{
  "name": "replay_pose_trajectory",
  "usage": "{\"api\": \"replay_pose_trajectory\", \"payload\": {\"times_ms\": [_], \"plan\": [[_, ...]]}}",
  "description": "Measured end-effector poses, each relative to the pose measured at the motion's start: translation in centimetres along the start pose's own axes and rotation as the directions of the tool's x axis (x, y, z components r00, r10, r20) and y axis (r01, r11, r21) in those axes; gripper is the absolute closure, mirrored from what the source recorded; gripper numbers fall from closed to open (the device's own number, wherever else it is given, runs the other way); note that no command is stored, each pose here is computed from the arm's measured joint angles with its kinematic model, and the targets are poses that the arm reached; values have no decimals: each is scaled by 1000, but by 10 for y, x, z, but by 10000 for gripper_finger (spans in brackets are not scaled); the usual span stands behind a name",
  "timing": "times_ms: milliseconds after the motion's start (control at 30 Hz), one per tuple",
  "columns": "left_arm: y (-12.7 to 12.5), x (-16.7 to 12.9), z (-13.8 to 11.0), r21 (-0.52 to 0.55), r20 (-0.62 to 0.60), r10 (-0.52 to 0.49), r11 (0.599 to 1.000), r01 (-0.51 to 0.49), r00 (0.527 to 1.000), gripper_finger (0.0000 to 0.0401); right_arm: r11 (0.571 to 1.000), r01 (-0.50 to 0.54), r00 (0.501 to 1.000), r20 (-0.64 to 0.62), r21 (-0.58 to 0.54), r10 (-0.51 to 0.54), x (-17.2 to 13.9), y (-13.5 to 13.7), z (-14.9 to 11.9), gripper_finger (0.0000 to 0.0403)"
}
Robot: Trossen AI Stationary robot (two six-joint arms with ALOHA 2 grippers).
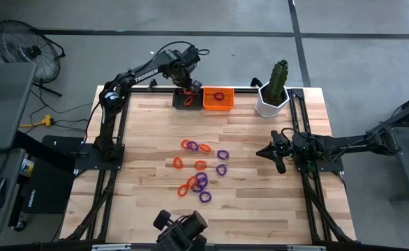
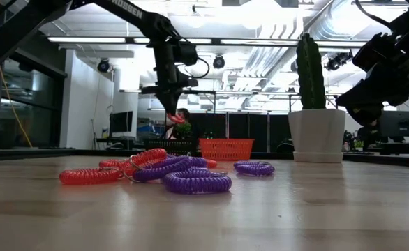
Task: Sort spring keychains into baskets
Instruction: Put the orange spring keychain into the black basket
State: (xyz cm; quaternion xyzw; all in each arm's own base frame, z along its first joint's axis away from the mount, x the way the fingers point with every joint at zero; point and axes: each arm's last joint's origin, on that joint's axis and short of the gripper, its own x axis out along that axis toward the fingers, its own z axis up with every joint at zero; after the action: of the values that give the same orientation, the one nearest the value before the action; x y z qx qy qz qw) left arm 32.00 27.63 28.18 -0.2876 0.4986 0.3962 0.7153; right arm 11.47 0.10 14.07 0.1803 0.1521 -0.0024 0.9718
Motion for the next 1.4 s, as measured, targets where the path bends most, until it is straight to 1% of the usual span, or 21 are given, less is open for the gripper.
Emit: {"api": "replay_pose_trajectory", "payload": {"times_ms": [100,367,500,600,667,767,867,1000,1100,1167,1267,1400], "plan": [[0,0,0,-6,-3,2,1000,-2,1000,368,1000,0,1000,0,0,0,0,0,0,391],[1,0,-4,10,-38,18,1000,-18,999,315,1000,0,1000,0,0,0,0,0,0,391],[-2,0,-5,29,-41,19,999,-18,999,300,1000,0,1000,0,0,0,0,0,0,391],[-9,-1,-7,77,-39,0,997,3,999,299,1000,0,1000,0,0,0,0,0,0,391],[-17,-2,-10,135,-50,-31,990,37,998,299,1000,0,1000,0,0,0,0,0,0,391],[-34,-4,-16,259,-74,-98,959,114,992,299,1000,0,1000,0,0,0,0,0,0,391],[-56,-7,-26,389,-95,-151,904,176,984,298,1000,0,1000,0,0,0,0,0,0,391],[-92,-13,-41,513,-87,-189,833,207,978,298,1000,0,1000,0,0,0,0,0,0,391],[-118,-18,-53,562,-69,-226,796,225,972,298,1000,0,1000,0,0,0,0,0,0,391],[-132,-21,-63,574,-71,-237,784,235,969,298,1000,0,1000,0,0,0,0,0,0,391],[-148,-25,-76,589,-89,-243,769,248,966,298,1000,0,1000,0,0,0,0,0,0,391],[-162,-30,-91,613,-122,-248,742,270,961,298,1000,0,1000,0,0,0,0,0,0,391]]}}
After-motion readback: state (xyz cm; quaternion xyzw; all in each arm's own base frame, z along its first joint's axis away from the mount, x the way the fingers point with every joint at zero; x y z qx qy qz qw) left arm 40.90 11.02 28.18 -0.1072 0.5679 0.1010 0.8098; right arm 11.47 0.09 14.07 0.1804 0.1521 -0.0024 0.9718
